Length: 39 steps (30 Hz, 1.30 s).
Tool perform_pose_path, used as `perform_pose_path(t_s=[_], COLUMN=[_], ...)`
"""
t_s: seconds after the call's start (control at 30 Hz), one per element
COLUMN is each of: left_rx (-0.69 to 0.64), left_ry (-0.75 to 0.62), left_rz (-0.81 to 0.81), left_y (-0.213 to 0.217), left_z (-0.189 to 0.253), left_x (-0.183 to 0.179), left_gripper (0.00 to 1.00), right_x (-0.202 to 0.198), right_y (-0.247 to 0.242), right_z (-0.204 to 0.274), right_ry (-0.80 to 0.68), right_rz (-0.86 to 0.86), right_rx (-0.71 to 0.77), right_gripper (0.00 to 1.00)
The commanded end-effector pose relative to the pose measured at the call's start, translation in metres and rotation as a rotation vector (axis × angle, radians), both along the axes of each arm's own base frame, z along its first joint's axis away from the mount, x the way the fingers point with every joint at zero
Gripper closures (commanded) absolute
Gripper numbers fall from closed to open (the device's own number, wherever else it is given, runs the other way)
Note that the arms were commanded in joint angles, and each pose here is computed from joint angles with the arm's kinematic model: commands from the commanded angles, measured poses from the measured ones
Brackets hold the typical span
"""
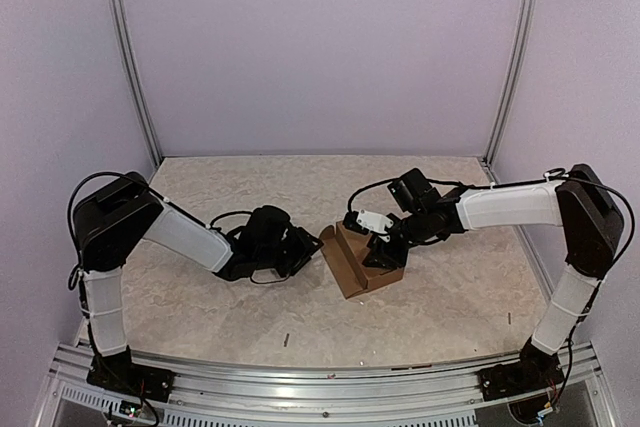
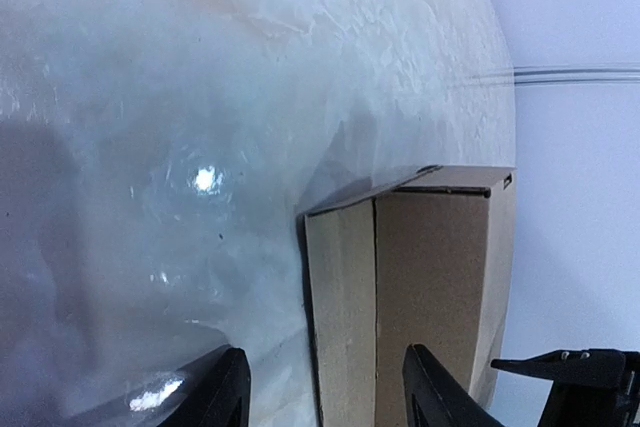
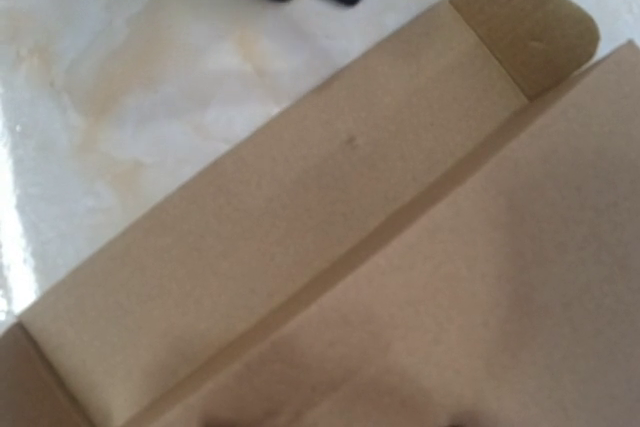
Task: Fold the paper box
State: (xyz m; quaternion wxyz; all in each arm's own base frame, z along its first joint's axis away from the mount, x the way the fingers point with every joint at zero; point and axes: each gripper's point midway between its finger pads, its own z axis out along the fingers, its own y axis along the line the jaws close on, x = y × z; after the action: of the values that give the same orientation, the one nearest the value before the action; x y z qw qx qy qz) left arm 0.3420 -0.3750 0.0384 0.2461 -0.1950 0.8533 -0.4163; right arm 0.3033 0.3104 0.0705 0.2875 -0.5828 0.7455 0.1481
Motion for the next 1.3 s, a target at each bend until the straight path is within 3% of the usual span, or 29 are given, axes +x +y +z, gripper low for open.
perform_pose_path(t_s=[0.0,0.1,0.27,0.53,0.73,1.07,1.17,1.27], left_rx=[0.084,0.122,0.3,0.598,0.601,0.627,0.67,0.707], left_ry=[0.063,0.023,-0.116,-0.352,-0.511,-0.565,-0.568,-0.574], left_rz=[-0.01,-0.03,-0.12,-0.417,-0.594,-0.689,-0.679,-0.649], left_y=[0.002,-0.002,-0.002,0.003,-0.014,-0.027,-0.022,-0.015], left_z=[-0.023,-0.022,-0.011,0.01,0.032,0.036,0.032,0.036], left_x=[0.006,0.017,0.042,0.051,0.052,0.065,0.069,0.072], left_gripper=[0.48,0.48,0.49,0.55,0.67,0.82,0.78,0.61], right_x=[-0.017,-0.019,-0.019,-0.02,-0.019,-0.018,-0.019,-0.02], right_y=[-0.016,-0.017,-0.018,-0.017,-0.018,-0.02,-0.02,-0.019], right_z=[-0.032,-0.033,-0.034,-0.031,-0.031,-0.031,-0.032,-0.031], right_ry=[0.105,0.129,0.159,0.175,0.19,0.205,0.209,0.214], right_rz=[-0.015,-0.017,-0.017,-0.013,-0.02,-0.029,-0.028,-0.023], right_rx=[-0.091,-0.076,-0.064,-0.049,-0.039,-0.035,-0.034,-0.03], right_gripper=[0.5,0.5,0.5,0.5,0.5,0.49,0.49,0.49])
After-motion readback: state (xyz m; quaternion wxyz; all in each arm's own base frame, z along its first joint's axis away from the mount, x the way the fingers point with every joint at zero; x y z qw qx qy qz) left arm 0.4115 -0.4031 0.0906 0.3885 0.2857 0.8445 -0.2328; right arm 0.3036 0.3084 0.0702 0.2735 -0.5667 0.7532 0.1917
